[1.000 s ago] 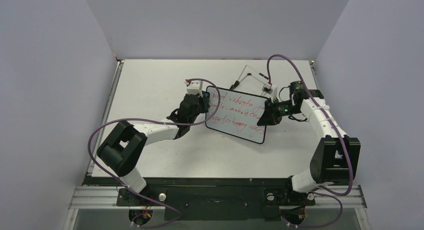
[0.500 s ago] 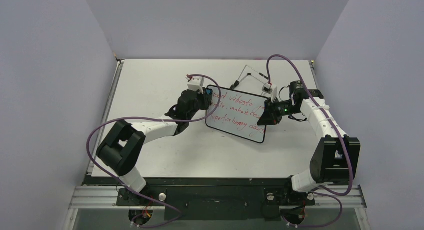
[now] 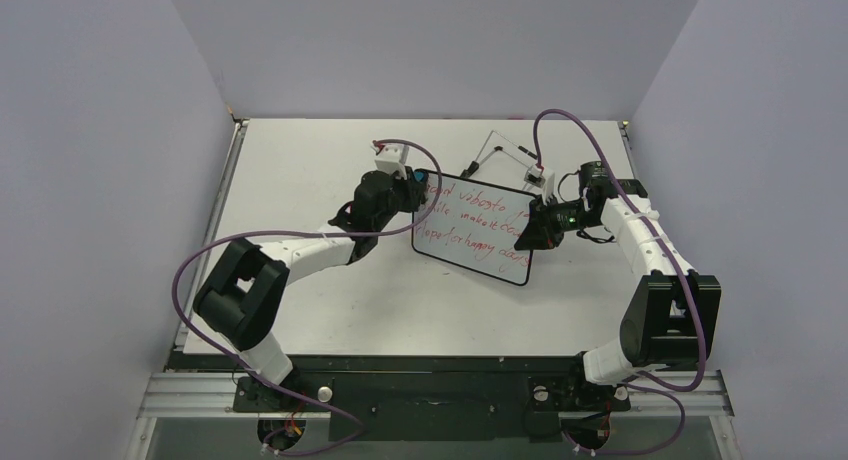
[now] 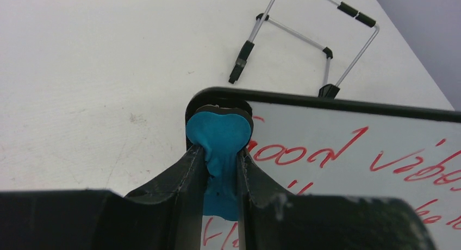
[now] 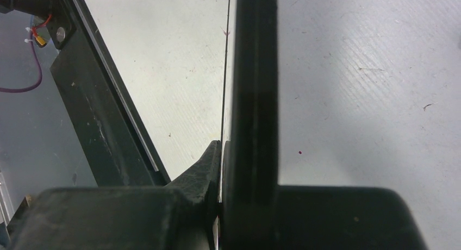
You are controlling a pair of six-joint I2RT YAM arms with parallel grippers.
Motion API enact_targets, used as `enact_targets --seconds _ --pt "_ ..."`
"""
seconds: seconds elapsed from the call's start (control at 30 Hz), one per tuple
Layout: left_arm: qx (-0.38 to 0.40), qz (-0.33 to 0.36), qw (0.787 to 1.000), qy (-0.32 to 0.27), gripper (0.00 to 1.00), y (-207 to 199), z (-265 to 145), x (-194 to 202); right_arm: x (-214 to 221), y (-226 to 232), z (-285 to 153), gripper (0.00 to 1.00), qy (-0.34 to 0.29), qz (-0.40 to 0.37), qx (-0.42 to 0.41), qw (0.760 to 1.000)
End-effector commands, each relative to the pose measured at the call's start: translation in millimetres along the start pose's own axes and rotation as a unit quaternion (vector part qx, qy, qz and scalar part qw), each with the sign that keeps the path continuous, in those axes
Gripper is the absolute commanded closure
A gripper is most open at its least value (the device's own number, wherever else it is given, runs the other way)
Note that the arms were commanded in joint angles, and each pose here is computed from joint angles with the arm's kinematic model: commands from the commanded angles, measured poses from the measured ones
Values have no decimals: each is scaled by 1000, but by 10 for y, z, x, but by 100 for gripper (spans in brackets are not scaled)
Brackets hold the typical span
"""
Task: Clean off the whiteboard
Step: Erase the whiteboard at the center of the board.
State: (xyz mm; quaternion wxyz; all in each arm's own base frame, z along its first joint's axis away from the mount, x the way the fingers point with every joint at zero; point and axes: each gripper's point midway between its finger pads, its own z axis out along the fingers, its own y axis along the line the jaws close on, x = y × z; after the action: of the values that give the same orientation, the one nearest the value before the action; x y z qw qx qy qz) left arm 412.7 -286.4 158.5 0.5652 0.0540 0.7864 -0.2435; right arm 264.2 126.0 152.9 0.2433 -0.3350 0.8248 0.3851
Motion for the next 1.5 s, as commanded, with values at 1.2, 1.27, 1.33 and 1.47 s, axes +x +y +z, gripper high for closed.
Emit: enact_targets --seconds 1.2,1.27,1.33,1.47 --pt "21 126 992 19 100 -247 47 -311 -41 59 40 100 5 -45 -15 999" --pt "18 111 994 12 100 -231 68 -405 -41 56 38 100 5 -45 -15 999" --pt "11 96 995 7 100 -177 92 -465 -42 56 39 100 6 -46 -15 999" --pt "-18 75 997 20 100 30 143 -381 -37 51 40 100 6 -44 -15 999"
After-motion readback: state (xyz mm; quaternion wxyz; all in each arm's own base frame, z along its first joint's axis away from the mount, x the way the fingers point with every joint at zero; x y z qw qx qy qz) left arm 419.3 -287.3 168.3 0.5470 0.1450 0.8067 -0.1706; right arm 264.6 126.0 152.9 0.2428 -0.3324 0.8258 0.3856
